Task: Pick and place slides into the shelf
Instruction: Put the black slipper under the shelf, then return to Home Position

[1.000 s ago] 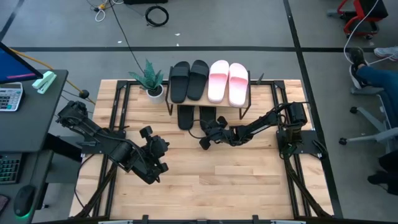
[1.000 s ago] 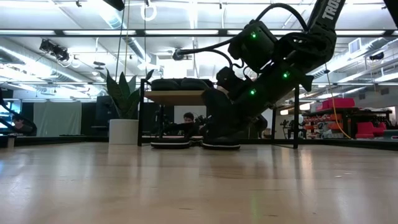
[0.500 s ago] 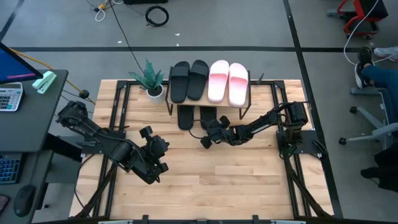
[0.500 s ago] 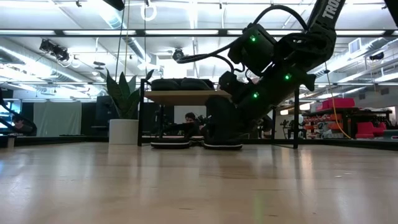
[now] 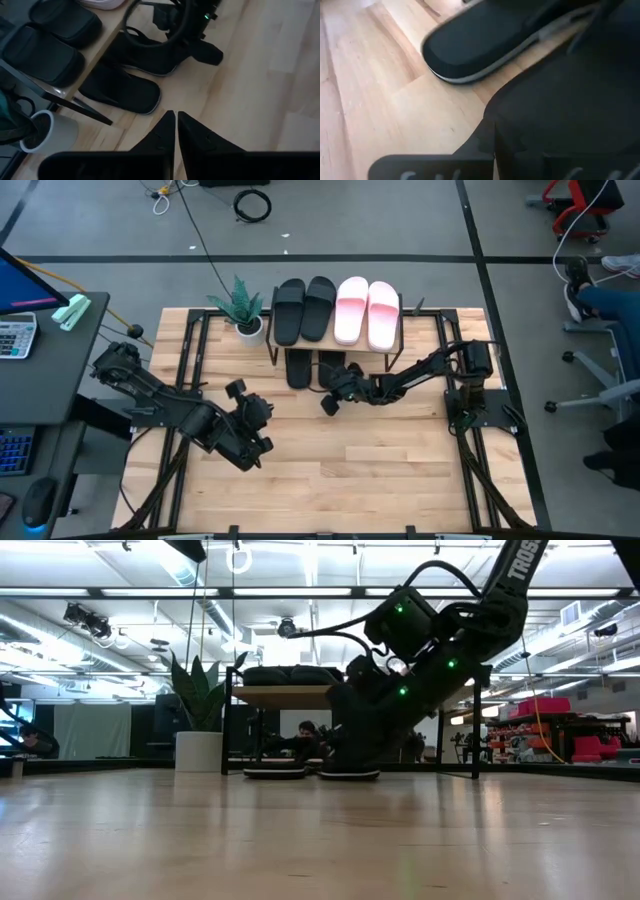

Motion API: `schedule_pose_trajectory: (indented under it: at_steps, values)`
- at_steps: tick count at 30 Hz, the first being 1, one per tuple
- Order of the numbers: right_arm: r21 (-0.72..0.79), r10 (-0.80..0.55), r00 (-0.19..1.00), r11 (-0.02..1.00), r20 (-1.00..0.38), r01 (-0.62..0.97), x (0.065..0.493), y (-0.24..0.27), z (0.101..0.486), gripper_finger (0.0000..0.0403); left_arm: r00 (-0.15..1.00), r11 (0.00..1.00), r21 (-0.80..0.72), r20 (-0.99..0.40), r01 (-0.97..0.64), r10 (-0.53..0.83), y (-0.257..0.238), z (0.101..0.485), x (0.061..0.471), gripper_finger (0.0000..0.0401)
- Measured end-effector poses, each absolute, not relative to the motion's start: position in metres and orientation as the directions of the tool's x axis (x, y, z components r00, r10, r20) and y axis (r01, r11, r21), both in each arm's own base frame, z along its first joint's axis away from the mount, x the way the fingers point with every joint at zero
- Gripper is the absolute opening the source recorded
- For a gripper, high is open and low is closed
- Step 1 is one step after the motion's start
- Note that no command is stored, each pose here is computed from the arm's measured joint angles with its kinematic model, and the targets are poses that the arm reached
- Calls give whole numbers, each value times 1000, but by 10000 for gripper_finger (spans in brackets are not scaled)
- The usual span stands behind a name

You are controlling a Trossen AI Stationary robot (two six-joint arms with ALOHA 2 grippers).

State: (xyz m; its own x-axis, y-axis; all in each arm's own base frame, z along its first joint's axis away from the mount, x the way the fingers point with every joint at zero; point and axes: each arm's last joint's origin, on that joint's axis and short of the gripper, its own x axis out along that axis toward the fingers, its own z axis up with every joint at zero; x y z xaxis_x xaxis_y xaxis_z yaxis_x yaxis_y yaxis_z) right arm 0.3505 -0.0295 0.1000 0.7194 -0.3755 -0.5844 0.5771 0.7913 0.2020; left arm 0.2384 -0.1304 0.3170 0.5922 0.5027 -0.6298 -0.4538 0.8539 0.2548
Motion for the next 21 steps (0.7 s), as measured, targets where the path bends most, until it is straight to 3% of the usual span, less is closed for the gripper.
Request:
schedule_pose_trajectory:
  at_steps: [6,10,16,21]
  values:
    - [183,-351,834,869,-426,460,360,-14,139,12,599,822,326,-567,-467,565,-128,319,238,21]
    - [138,-293,895,925,-335,355,350,2,197,17,599,812,493,-561,-313,571,-123,325,231,10]
    - [115,-195,963,969,-187,219,291,25,301,15,605,824,447,-564,-348,562,-123,329,223,5]
    - [192,-124,978,969,-167,156,225,33,344,14,610,767,480,-474,-425,635,-109,344,209,23]
